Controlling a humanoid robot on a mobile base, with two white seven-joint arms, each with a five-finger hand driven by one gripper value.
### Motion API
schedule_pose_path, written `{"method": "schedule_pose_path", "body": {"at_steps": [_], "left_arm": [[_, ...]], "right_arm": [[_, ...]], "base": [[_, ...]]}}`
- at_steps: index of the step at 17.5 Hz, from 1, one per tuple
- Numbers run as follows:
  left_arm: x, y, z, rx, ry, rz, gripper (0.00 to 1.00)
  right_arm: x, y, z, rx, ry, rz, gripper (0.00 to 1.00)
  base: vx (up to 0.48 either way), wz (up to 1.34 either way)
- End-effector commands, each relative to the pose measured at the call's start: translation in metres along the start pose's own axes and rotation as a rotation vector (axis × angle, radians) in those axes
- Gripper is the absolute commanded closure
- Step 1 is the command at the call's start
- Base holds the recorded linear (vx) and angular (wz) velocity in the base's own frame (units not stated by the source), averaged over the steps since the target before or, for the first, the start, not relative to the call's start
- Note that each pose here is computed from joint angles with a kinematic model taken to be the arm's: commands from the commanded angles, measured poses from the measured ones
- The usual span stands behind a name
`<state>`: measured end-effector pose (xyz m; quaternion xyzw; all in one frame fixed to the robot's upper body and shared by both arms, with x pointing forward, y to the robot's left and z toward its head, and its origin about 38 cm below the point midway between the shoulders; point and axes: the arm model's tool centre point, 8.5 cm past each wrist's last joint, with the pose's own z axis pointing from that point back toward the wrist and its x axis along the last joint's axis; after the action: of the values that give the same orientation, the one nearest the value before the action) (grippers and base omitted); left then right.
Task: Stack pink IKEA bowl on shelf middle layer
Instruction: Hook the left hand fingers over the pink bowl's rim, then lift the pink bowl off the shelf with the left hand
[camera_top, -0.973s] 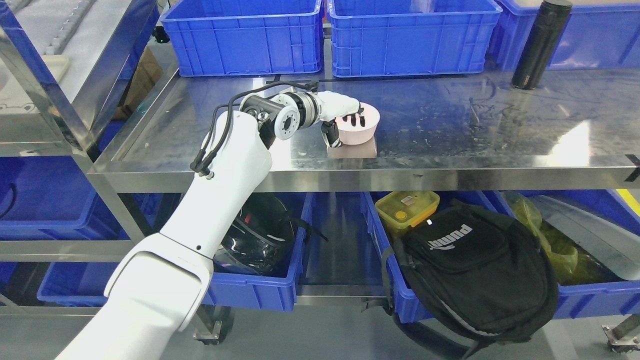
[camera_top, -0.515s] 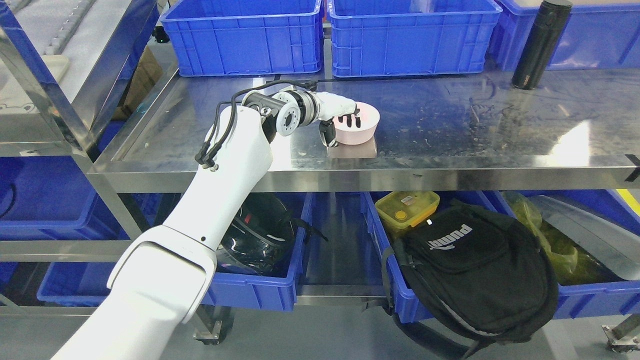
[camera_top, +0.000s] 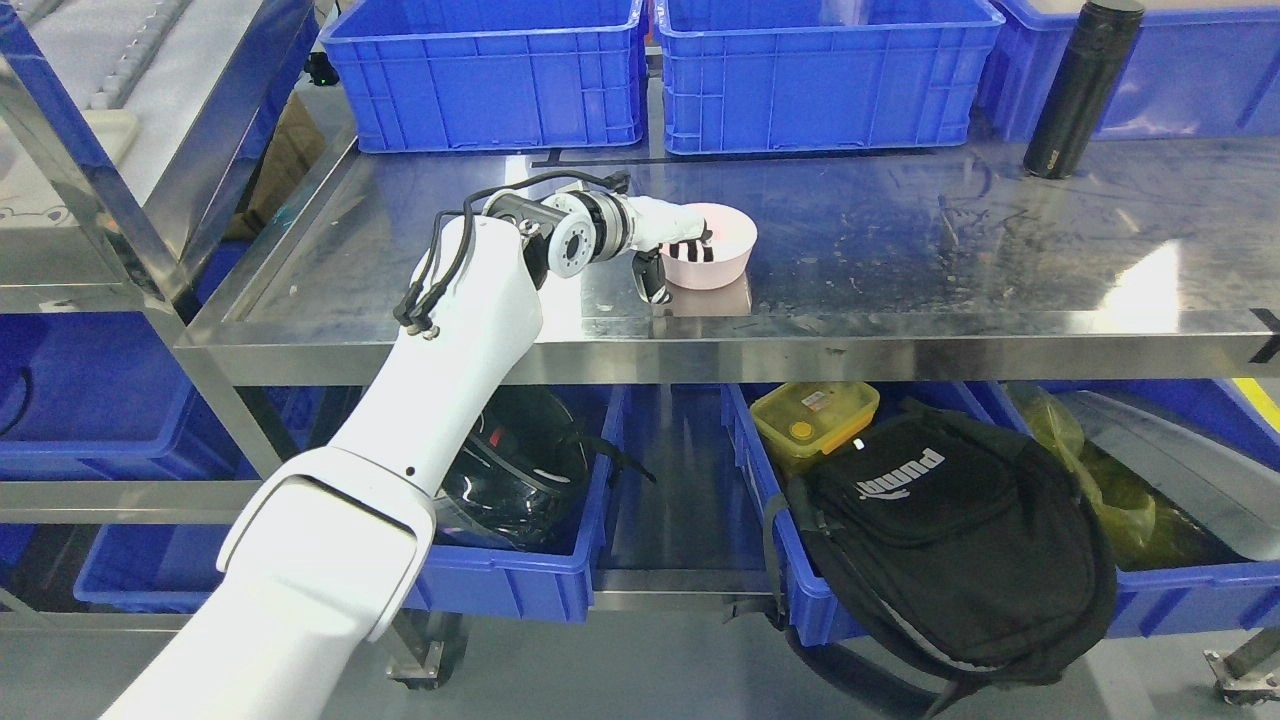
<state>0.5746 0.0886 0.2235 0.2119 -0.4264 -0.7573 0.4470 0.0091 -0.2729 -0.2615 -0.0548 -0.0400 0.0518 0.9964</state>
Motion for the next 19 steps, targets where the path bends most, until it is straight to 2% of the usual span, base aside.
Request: {"method": "schedule_pose_path", "body": {"at_steps": [1, 12, 15, 19], "left_arm": [[-0.016, -0.012, -0.002, -0.031, -0.002, 0.022, 0.69], [-0.027, -0.025, 0.006, 0.031, -0.12, 0.092, 0.98], [-0.035, -0.019, 0.014, 0.08, -0.137, 0.132, 1.0], [-0.034, 0.015, 0.043, 0.253, -0.201, 0.189, 1.0]], "right_arm": [[-0.009, -0.01, 0.0, -0.015, 0.006, 0.002, 0.0], [-0.009, -0.01, 0.0, -0.015, 0.006, 0.002, 0.0], [-0.009, -0.01, 0.0, -0.015, 0.006, 0.002, 0.0], [-0.009, -0.01, 0.0, -0.015, 0.006, 0.002, 0.0]], "base": [[0.0, 0.0], [0.0, 0.0], [0.0, 0.0], [0.0, 0.0]]}}
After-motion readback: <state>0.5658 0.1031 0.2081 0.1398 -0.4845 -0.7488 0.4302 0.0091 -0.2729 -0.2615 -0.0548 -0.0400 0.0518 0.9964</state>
